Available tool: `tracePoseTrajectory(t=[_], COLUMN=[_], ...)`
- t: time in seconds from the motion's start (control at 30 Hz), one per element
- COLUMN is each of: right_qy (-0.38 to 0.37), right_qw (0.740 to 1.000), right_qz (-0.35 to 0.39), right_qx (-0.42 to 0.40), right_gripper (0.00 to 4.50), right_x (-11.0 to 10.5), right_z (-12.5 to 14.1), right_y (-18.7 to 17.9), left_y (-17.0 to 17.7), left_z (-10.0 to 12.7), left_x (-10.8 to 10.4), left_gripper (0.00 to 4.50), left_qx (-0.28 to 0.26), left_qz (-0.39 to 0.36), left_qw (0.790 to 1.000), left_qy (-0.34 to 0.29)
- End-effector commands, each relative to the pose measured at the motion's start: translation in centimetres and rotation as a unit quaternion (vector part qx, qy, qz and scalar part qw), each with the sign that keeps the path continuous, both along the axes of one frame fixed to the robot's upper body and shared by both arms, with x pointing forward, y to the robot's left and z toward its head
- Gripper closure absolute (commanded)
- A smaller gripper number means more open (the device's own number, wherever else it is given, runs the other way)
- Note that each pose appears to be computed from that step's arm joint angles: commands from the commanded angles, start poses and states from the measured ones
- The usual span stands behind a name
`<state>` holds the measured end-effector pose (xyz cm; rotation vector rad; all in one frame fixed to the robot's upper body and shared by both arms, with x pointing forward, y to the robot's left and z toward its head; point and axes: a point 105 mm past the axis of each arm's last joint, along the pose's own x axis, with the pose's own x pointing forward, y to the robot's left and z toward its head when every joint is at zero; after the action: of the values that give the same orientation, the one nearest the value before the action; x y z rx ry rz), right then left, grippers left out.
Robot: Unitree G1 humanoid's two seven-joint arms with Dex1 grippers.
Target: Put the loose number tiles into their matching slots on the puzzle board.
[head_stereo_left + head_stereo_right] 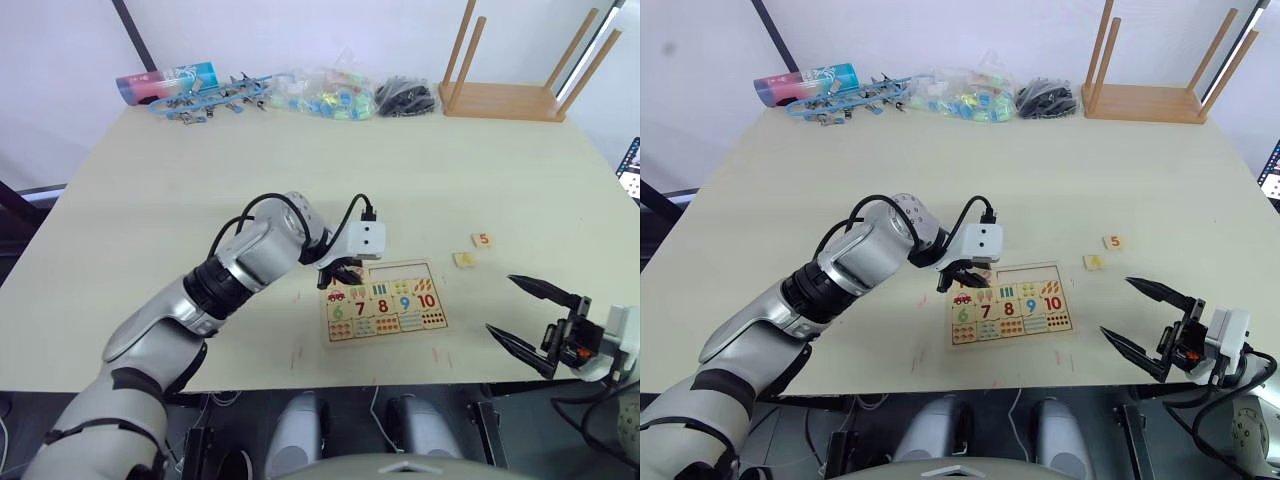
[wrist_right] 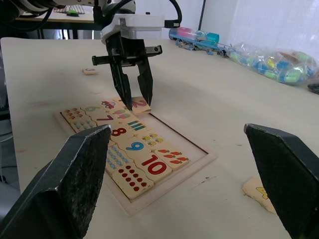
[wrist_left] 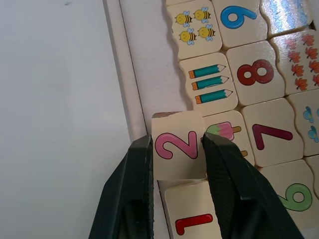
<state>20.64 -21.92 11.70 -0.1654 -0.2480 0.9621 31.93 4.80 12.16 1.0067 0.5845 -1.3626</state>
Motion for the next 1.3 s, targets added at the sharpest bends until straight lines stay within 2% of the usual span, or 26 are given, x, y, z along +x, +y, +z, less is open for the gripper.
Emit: tracePoseTrajectory(t=[0.03, 0.83, 0.9, 0.93, 1.07, 1.1, 1.3], right_qy=[-0.017, -0.016, -0.016, -0.016, -0.016, -0.016, -0.014], right_qw=[1.000, 1.000, 1.000, 1.000, 1.000, 1.000, 1.000], right_qz=[-0.006, -0.006, -0.005, -0.005, -0.005, -0.005, -0.007], right_qx=[-0.001, -0.003, -0.003, -0.003, -0.003, -0.003, -0.003], right_gripper=[0.00, 0.00, 0.00, 0.00, 0.00, 0.00, 0.00], right_x=[-0.1, -0.1, 0.0, 0.0, 0.0, 0.0, 0.0], right_z=[0.6, 0.5, 0.5, 0.5, 0.5, 0.5, 0.5], right_y=[-0.2, -0.4, -0.4, -0.4, -0.4, -0.4, -0.4], left_y=[-0.5, 0.0, 0.0, 0.0, -0.1, -0.1, -0.1], left_z=[1.0, 1.0, 1.0, 1.1, 1.1, 1.1, 2.0], left_x=[0.2, 0.4, 0.4, 0.4, 0.4, 0.4, 0.7], left_gripper=[3.53, 3.53, 2.52, 2.23, 0.22, 0.08, 0.08], left_qx=[-0.006, -0.001, -0.002, -0.003, -0.005, -0.004, -0.012], left_qz=[-0.012, -0.002, -0.002, -0.002, -0.004, -0.005, 0.001], left_qw=[1.000, 1.000, 1.000, 1.000, 1.000, 0.999, 0.999], left_qy=[-0.025, -0.027, -0.027, -0.028, -0.031, -0.031, -0.035])
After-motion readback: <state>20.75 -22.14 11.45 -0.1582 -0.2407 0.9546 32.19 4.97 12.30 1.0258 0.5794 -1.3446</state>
